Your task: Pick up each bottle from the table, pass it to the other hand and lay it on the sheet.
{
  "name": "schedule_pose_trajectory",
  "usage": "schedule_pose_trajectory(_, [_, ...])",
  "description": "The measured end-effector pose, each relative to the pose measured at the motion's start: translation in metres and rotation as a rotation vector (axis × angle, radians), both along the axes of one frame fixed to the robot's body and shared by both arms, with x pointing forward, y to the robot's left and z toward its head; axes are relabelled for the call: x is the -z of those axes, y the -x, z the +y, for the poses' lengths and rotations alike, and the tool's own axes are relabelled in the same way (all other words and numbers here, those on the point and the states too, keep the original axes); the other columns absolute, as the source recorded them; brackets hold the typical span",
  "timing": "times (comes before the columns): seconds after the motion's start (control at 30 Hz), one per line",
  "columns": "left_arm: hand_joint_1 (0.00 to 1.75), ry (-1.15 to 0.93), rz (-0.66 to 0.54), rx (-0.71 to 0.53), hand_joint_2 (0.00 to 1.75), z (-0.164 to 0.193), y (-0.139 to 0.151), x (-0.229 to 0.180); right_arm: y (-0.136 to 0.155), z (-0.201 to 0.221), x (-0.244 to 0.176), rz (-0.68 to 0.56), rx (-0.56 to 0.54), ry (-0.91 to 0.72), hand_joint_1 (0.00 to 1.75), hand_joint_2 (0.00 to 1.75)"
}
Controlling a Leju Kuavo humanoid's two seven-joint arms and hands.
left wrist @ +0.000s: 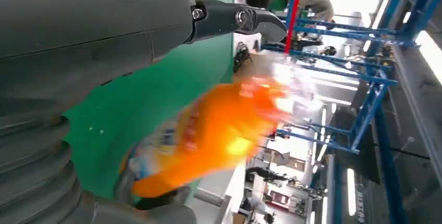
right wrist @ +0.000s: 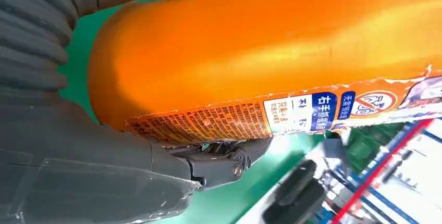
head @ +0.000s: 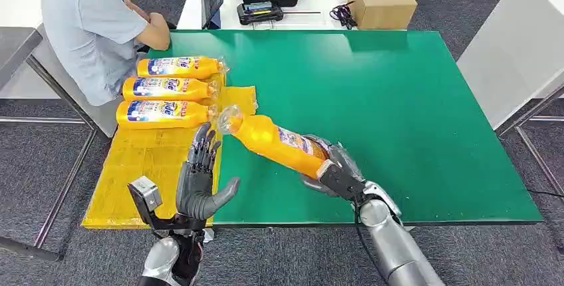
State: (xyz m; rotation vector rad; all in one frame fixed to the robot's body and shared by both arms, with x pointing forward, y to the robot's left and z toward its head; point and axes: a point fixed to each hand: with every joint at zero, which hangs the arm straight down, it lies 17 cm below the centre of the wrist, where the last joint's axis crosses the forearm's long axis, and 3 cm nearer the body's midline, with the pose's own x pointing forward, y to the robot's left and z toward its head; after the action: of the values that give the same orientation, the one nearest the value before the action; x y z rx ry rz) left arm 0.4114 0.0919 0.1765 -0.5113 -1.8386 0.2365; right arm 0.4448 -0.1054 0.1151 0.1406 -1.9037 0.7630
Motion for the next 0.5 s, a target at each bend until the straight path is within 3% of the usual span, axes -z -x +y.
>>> schedule_pose_trajectory(0.2, [0.00, 0.033, 0.047, 0.038, 1.75, -0.007, 0.001, 0.016, 0.013, 0.026, -0.029, -0.045, -0.033, -0.071, 1.75, 1.75])
schedule_pose_trajectory(0.5, [0.00, 0.067, 0.061, 0.199, 1.75, -0.044, 0.009, 0.023, 0.029, 0.053, -0.036, -0.071, -0.112, -0.112, 1.75, 1.75])
